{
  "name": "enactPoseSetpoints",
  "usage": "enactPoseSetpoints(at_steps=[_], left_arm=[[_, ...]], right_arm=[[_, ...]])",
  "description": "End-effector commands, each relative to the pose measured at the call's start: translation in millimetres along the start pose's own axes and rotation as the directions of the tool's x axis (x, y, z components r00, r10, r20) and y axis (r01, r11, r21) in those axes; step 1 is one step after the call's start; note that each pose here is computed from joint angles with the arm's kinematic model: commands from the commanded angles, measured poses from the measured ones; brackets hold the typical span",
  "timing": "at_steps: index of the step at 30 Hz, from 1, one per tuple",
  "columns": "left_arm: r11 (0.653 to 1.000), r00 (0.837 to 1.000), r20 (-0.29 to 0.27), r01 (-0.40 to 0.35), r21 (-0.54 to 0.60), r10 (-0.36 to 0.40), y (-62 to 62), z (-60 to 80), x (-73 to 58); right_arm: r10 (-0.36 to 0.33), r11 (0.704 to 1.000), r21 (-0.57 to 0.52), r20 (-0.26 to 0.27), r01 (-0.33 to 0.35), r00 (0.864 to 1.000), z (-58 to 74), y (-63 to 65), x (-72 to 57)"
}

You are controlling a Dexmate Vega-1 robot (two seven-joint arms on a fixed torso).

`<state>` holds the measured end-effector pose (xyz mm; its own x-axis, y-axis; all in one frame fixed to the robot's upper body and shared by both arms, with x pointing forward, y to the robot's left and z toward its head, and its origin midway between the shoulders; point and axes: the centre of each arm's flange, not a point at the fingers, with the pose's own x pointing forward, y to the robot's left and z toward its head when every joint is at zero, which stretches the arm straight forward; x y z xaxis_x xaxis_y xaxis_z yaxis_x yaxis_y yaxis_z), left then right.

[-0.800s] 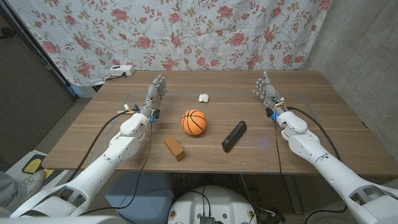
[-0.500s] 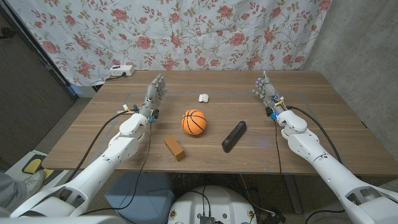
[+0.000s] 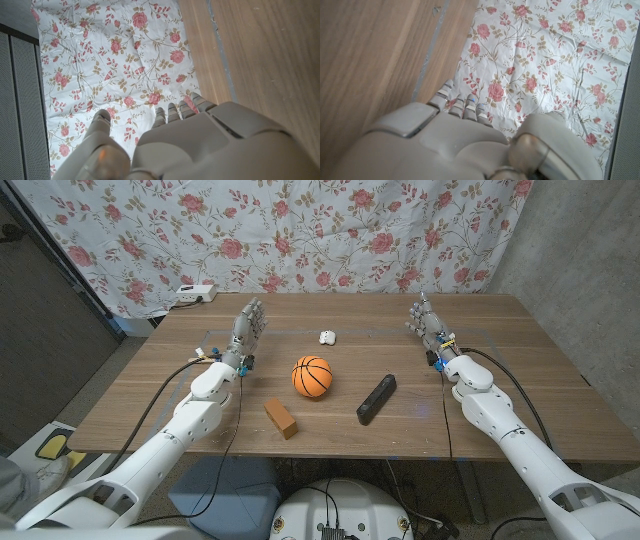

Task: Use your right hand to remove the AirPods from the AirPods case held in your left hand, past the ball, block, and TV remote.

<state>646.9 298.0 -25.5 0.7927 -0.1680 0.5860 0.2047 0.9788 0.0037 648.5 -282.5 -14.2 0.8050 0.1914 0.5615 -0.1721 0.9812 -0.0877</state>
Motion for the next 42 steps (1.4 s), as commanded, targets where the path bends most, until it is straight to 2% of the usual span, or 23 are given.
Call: enactPoseSetpoints(at_steps=[1, 7, 9, 10, 13, 19, 25, 29, 32, 34, 35, 37, 42], left_arm=[[1.0, 1.0, 0.009, 0.011, 0.008, -0.011, -1.7, 4.1, -3.7], [0.999, 0.999, 0.006, 0.038, 0.017, -0.038, -14.2, 0.4, -7.5], [1.0, 1.0, 0.011, -0.003, 0.0, 0.003, -16.9, -0.1, -9.8], [1.0, 0.999, 0.026, 0.024, -0.017, -0.024, -17.8, 0.7, -7.6], [1.0, 0.999, 0.044, 0.001, 0.011, -0.001, -22.5, 4.4, -6.8], [1.0, 0.999, 0.043, -0.009, 0.0, 0.009, -22.2, 1.9, -6.4], [1.0, 0.999, 0.04, -0.014, 0.003, 0.014, -20.8, -1.2, -5.3], [1.0, 0.999, 0.025, -0.02, 0.017, 0.02, -17.6, -7.2, -3.2], [0.999, 0.999, 0.013, -0.037, -0.026, 0.038, -17.9, -13.9, -0.5], [0.999, 0.999, 0.014, -0.041, 0.005, 0.041, -19.5, -10.7, 0.5], [0.999, 0.999, 0.011, -0.049, -0.002, 0.049, -20.6, -10.6, 0.4], [0.997, 0.997, 0.041, -0.065, -0.049, 0.067, -24.1, -8.8, -2.5], [0.999, 0.999, 0.03, -0.042, -0.02, 0.042, -28.0, -8.2, 3.1]], right_arm=[[-0.001, 0.996, -0.086, 0.014, 0.002, 1.0, 7.3, 4.1, 1.5], [0.01, 0.992, -0.126, 0.019, -0.008, 1.0, 10.5, 1.6, 1.8], [0.012, 0.988, -0.153, 0.019, -0.008, 1.0, 13.4, -0.4, 0.9], [0.016, 0.986, -0.166, 0.02, -0.013, 1.0, 15.0, -1.5, 0.9], [0.017, 0.979, -0.202, 0.024, -0.012, 1.0, 20.3, -3.8, 0.5], [0.031, 0.958, -0.286, 0.038, -0.019, 0.999, 29.4, -5.8, 1.6], [0.056, 0.934, -0.356, 0.039, -0.038, 0.998, 34.3, -5.0, 7.5], [0.067, 0.907, -0.418, 0.041, -0.044, 0.997, 37.6, -3.4, 10.3], [0.085, 0.886, -0.46, 0.04, -0.058, 0.996, 39.2, -2.7, 11.8], [0.087, 0.876, -0.48, 0.041, -0.057, 0.995, 40.3, -3.0, 12.3], [0.085, 0.869, -0.492, 0.044, -0.052, 0.995, 40.9, -3.2, 12.4], [0.094, 0.855, -0.515, 0.048, -0.056, 0.994, 43.8, -3.1, 11.6], [0.114, 0.833, -0.549, 0.049, -0.068, 0.992, 47.3, -2.0, 10.5]])
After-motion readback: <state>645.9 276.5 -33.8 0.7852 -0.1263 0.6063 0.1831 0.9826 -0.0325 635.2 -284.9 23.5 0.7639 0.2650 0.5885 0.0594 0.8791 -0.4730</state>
